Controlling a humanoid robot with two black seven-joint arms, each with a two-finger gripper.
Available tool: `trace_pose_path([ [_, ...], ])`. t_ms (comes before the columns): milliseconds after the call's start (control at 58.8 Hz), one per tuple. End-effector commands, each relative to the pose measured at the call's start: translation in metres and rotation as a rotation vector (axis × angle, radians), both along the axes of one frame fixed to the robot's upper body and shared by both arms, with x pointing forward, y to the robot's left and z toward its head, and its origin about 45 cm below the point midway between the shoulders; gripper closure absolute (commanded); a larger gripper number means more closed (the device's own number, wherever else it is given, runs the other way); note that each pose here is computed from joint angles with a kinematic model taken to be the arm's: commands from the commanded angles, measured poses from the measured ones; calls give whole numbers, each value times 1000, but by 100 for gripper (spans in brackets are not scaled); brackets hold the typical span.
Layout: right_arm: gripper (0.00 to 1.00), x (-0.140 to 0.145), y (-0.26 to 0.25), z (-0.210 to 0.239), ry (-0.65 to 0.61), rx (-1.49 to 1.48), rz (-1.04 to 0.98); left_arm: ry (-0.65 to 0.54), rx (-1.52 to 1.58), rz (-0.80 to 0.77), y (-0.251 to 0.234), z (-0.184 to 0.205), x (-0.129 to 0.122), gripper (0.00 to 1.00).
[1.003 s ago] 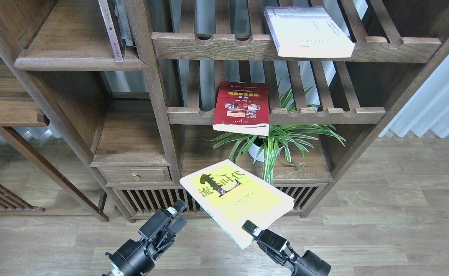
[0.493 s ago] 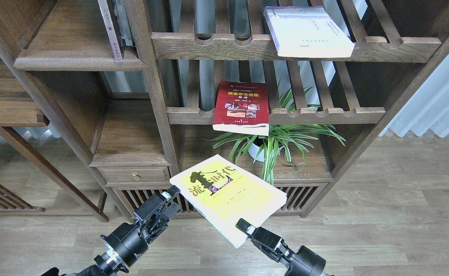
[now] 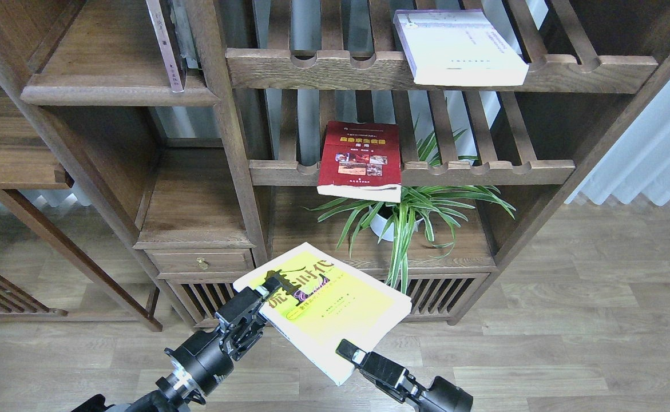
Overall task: Organize books on shelf
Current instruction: 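Grasp the yellow book's edge with the left gripper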
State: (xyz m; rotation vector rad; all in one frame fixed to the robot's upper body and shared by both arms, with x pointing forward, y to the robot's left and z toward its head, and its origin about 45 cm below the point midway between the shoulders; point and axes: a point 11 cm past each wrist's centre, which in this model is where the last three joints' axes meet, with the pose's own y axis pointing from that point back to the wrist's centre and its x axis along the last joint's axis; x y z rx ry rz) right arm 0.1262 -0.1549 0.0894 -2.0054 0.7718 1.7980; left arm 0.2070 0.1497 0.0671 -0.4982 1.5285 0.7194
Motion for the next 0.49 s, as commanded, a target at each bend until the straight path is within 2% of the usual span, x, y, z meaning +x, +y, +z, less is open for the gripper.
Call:
trace_pose_path([
  [0, 95, 0, 3, 0, -1, 6, 0, 2, -1, -3, -1, 0, -1, 43],
  [102, 95, -1, 3, 0, 1, 6, 1, 2, -1, -3, -1, 0, -1, 49],
  [238, 95, -3, 2, -1, 7, 4, 0, 1, 0, -4, -1, 0, 0, 63],
  [340, 95, -4, 2, -2, 10, 4, -1, 0, -1, -5, -1, 0, 0, 67],
  [476, 95, -5, 2, -2, 9, 1, 6, -4, -7, -36, -4, 2, 1, 78],
])
